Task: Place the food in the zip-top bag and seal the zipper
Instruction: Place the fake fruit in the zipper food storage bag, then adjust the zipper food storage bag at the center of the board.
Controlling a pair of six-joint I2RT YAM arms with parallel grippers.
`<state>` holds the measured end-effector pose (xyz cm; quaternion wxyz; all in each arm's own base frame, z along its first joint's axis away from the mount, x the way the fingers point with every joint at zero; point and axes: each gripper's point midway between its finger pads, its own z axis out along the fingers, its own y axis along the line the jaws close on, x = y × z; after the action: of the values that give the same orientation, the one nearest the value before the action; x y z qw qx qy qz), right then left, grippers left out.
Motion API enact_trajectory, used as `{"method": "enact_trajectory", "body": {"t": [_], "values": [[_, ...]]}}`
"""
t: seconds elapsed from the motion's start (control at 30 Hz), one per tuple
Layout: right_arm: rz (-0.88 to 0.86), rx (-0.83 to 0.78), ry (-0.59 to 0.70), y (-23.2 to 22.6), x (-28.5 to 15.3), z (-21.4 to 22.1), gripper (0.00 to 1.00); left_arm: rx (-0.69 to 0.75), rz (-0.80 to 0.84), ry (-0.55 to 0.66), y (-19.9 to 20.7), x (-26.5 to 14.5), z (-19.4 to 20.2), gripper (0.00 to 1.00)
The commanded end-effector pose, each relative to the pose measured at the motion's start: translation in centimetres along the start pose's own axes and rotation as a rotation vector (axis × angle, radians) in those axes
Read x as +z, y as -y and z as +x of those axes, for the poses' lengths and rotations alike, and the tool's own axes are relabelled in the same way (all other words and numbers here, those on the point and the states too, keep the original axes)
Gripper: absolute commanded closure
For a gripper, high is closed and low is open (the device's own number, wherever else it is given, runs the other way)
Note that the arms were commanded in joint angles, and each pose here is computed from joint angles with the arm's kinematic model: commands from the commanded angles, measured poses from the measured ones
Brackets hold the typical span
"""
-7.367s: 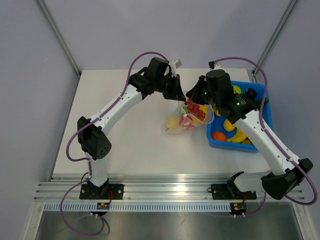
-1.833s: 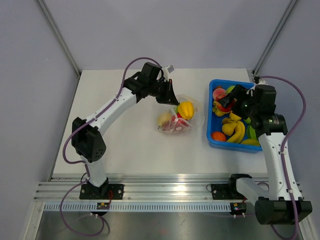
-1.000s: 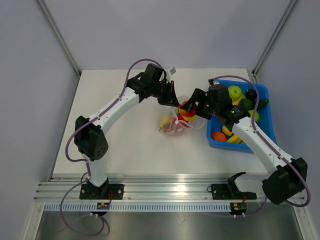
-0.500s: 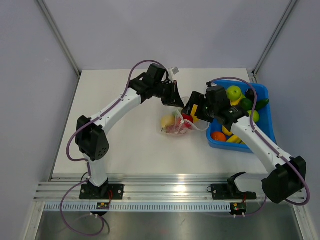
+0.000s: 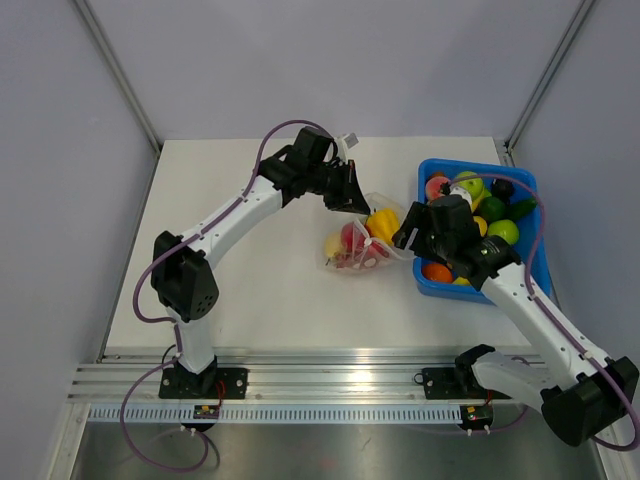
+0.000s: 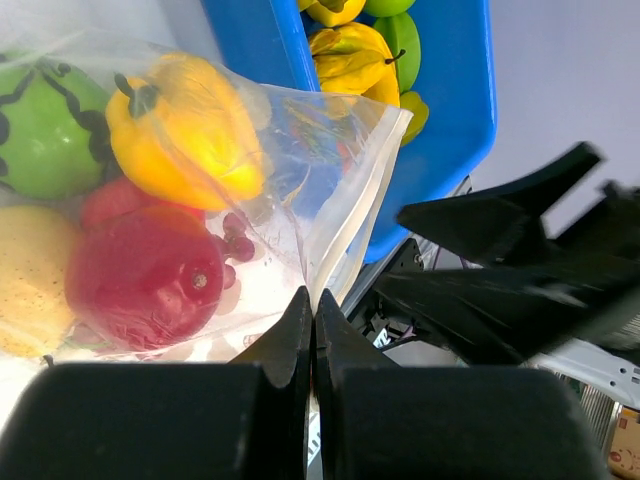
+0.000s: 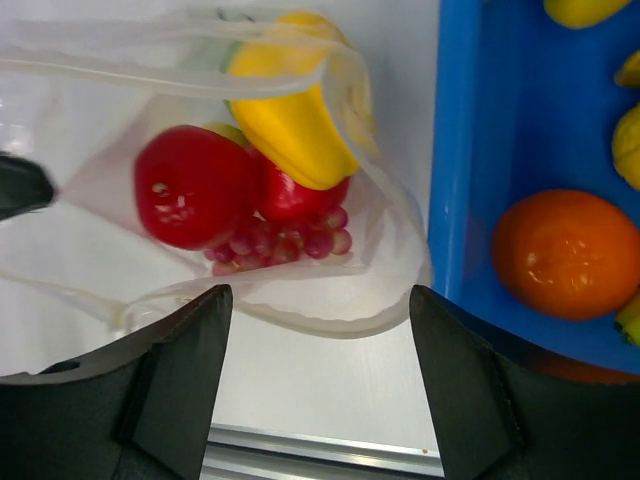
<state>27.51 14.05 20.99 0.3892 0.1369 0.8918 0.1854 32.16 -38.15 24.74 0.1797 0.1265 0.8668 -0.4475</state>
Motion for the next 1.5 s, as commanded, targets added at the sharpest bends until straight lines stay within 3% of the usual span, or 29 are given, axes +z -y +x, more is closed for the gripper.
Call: {"method": "enact_trajectory", "body": {"t": [0.0,0.17,0.27,0.37,0.43,0.47,0.5,0.53,0.83,1.03,1.07,1.1,1.13,1.17,1.27,1.47], "values": [[0.097,0.021,-0.034,2.2,1.6,1.8,0.22,0.052,0.093,0.057,3.1,-1.6,-1.4,1.0],[0.139,0.024,-0.064,3.1,3.1,2.9,0.33,0.057,0.094,0.058,3.2,-2.1,-1.2,1.0],[0.135,0.019,-0.043,2.8,3.1,2.2,0.54,0.064,0.089,0.062,3.3,-2.5,-1.0,1.0],[0.147,0.002,-0.008,2.6,2.6,0.9,0.58,0.067,0.084,0.067,3.2,-3.1,-0.8,1.0],[0.155,-0.012,0.003,2.5,2.4,0.4,0.74,0.068,0.08,0.069,3.0,-3.3,-0.6,1.0],[0.143,-0.017,0.008,2.1,2.5,0.0,0.89,0.073,0.083,0.075,3.2,-3.5,-0.7,1.0],[0.127,-0.026,0.011,1.7,2.4,-0.2,0.98,0.074,0.08,0.074,3.1,-3.6,-0.7,1.0],[0.121,-0.031,0.015,1.4,2.4,-0.6,1.0,0.076,0.08,0.076,3.1,-3.7,-0.7,1.0],[0.017,-0.088,0.143,-3.1,-0.6,-6.9,1.0,0.106,-0.015,0.067,2.5,-5.8,-0.5,1.0],[0.088,-0.166,0.074,-2.2,2.9,-6.2,0.98,0.071,-0.102,0.009,-1.0,-2.5,0.3,1.0],[0.088,-0.179,0.063,-2.1,3.1,-6.2,0.88,0.075,-0.114,0.008,-1.2,-2.2,0.3,1.0],[0.098,-0.191,0.049,-1.9,3.3,-5.9,0.7,0.083,-0.111,0.001,-1.0,-1.9,0.5,1.0],[0.096,-0.196,0.049,-2.0,3.1,-6.1,0.42,0.085,-0.109,-0.004,-0.9,-1.7,0.5,1.0],[0.11,-0.204,0.059,-1.8,2.8,-6.4,0.33,0.09,-0.1,-0.005,-0.7,-1.5,0.6,1.0],[0.169,-0.196,0.147,-0.5,0.6,-8.4,0.26,0.09,-0.08,-0.004,-0.3,-1.0,0.7,1.0],[0.274,-0.052,0.252,6.5,-2.4,-10.4,0.32,0.068,-0.045,-0.016,-0.3,-0.4,1.3,1.0]]}}
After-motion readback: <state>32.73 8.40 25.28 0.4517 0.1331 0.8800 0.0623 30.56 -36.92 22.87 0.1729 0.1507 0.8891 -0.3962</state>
